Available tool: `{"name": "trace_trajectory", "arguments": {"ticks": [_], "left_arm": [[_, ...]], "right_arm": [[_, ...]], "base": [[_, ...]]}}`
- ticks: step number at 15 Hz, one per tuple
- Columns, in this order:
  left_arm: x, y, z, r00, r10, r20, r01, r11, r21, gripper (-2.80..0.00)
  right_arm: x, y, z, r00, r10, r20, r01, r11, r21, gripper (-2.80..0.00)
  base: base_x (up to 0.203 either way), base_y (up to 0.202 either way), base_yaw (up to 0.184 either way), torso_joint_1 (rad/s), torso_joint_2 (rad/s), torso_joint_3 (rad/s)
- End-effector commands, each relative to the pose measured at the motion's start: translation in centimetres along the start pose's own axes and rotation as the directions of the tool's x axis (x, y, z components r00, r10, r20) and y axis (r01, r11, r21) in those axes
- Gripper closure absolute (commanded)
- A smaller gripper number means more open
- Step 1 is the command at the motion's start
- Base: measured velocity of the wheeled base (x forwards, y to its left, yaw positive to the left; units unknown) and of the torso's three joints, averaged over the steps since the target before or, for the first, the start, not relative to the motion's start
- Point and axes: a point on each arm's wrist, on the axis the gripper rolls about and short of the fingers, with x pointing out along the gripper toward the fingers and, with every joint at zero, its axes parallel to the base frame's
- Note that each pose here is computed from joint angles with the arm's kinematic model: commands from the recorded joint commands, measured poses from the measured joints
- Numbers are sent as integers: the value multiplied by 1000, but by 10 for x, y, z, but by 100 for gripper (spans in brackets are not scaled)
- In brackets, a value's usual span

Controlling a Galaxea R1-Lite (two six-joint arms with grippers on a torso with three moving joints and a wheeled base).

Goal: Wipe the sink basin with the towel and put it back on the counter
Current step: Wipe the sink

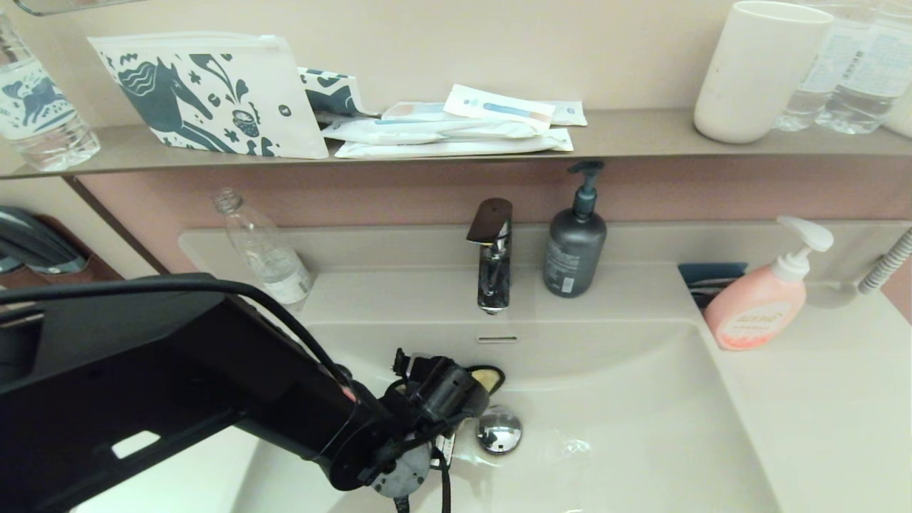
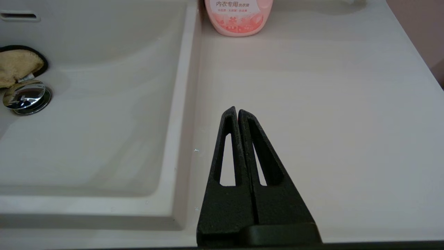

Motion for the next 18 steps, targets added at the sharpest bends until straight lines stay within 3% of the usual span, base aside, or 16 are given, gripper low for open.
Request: {"name": "trace_trajectory", "arguments": {"ticks": [1,4,10,15,18], "left_arm": [[5,-5,3,999,-19,36,19,1000,7,0],[3,-11,13,992,-54,111,52,999,16,0],[-8,-29,33,979,-106,175,118,991,-58,0],[-21,-59,34,981,-135,138,149,984,-95,0],[-20,-74,26,979,-154,132,166,982,-85,0]], "right_arm": [[0,0,0,1000,1,-2,-1,1000,-1,0],[0,0,0,1000,1,-1,-1,1000,0,0],[0,0,0,1000,1,-3,-1,1000,0,0],[0,0,0,1000,1,-1,-1,1000,0,0],[0,0,0,1000,1,-1,-1,1000,0,0]], "base": [[0,0,0,0,0,0],[0,0,0,0,0,0],[0,0,0,0,0,0],[0,0,0,0,0,0],[0,0,0,0,0,0]]}}
